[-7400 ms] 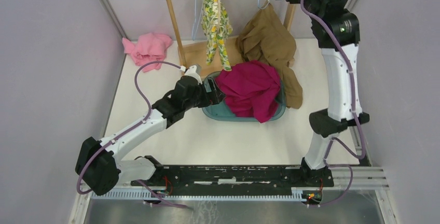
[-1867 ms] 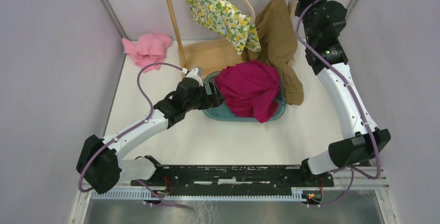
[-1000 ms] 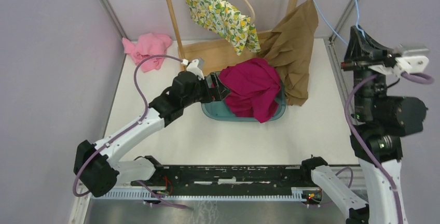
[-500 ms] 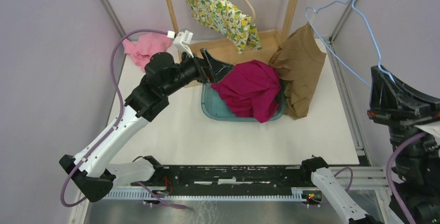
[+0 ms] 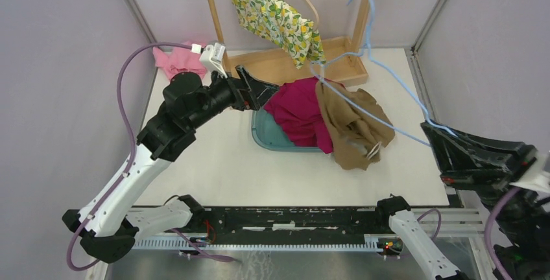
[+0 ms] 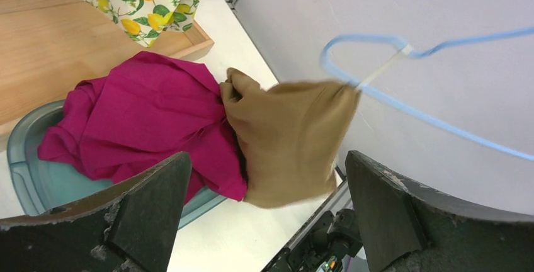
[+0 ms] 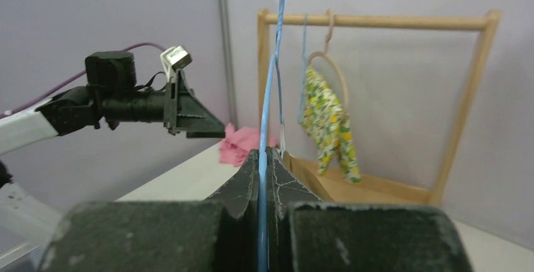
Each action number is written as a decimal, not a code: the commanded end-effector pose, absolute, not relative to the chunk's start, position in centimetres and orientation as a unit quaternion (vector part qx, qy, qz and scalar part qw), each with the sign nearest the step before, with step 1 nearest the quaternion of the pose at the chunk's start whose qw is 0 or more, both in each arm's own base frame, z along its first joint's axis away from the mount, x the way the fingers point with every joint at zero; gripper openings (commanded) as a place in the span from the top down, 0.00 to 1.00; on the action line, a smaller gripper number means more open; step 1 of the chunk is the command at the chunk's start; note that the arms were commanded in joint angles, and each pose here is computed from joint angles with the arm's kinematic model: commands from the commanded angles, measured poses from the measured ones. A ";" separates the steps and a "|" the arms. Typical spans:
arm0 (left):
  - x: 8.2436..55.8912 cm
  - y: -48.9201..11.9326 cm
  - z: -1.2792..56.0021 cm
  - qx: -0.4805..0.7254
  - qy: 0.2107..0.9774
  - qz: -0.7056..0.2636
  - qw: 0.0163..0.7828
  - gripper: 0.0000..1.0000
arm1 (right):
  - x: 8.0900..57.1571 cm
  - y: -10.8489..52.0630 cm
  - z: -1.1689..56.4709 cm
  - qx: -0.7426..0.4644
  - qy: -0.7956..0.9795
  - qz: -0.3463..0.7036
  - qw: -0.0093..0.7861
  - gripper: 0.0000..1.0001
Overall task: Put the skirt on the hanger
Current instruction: Hang the skirt on the hanger.
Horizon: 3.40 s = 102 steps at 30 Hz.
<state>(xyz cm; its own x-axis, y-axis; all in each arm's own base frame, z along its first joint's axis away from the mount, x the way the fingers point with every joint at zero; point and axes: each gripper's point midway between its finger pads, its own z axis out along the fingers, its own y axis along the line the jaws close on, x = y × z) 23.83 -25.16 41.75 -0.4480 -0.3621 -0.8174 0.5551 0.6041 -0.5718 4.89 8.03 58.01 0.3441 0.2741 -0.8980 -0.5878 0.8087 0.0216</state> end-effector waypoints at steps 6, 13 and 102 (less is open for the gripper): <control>22.3 -22.2 42.9 0.058 0.722 -0.415 0.550 0.01 | 7.3 12.8 55.5 -0.181 0.496 0.411 0.744 0.99; 22.9 -21.6 37.7 0.043 0.762 -0.377 0.525 0.01 | 11.5 15.1 51.7 -0.184 0.510 0.462 0.701 0.99; 24.5 -21.7 26.7 -0.050 0.823 -0.340 0.452 0.97 | 13.1 27.4 27.5 -0.437 0.692 0.351 0.454 0.60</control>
